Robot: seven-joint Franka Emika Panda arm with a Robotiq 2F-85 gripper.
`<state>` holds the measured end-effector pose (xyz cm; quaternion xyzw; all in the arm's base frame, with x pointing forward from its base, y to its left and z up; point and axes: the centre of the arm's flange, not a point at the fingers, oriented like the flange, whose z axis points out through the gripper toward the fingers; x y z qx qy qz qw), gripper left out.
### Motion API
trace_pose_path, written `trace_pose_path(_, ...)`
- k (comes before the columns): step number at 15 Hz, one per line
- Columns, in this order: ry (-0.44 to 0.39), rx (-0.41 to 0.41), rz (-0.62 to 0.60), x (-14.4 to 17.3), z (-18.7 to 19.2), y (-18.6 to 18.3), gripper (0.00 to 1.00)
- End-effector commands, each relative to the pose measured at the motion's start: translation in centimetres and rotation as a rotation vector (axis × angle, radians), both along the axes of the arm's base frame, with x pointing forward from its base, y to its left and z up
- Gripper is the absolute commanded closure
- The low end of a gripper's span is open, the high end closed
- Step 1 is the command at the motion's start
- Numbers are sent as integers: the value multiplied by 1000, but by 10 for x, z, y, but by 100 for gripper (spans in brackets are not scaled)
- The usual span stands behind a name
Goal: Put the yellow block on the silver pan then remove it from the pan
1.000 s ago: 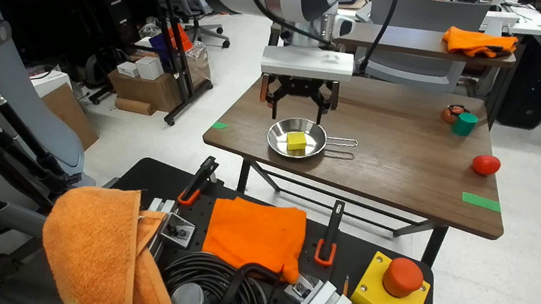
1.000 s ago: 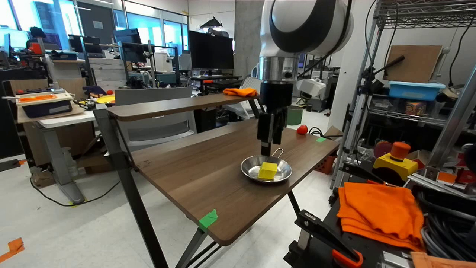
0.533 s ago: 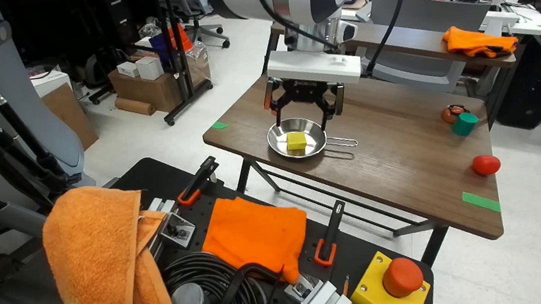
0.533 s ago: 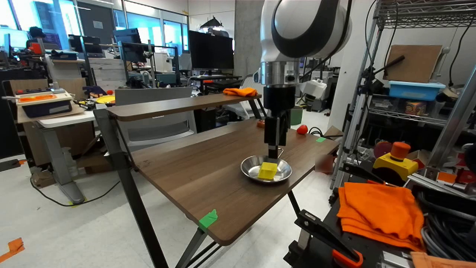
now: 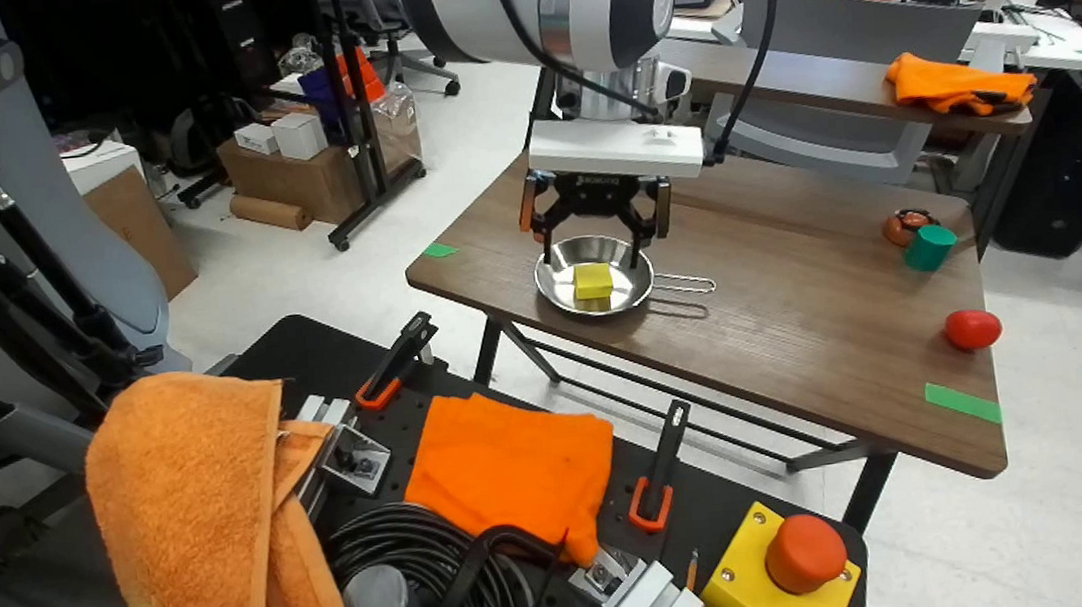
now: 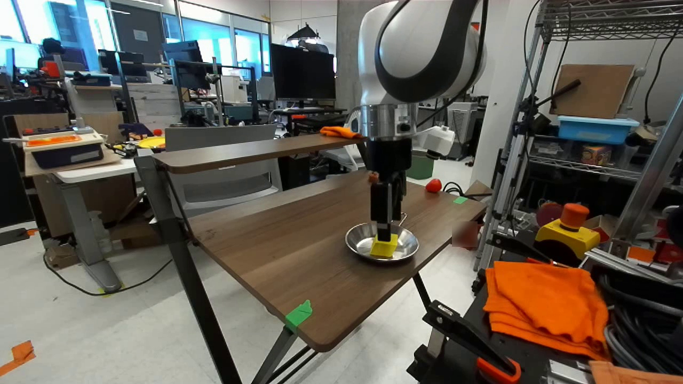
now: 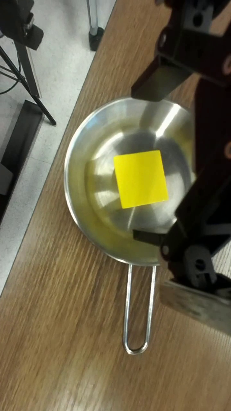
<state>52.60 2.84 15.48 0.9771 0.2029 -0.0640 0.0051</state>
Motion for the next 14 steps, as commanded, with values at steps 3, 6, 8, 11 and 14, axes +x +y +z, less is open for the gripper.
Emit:
trace_pose_path(3,30,-18,29,12,-6,4,0)
trace_pose_path(6,34,-24,33,13,-6,3,28)
trace_pose_path(8,32,-25,32,14,-5,2,44)
trace_pose_path(11,31,-24,30,15,-5,1,66)
trace_pose_path(14,30,-25,29,15,-5,0,88)
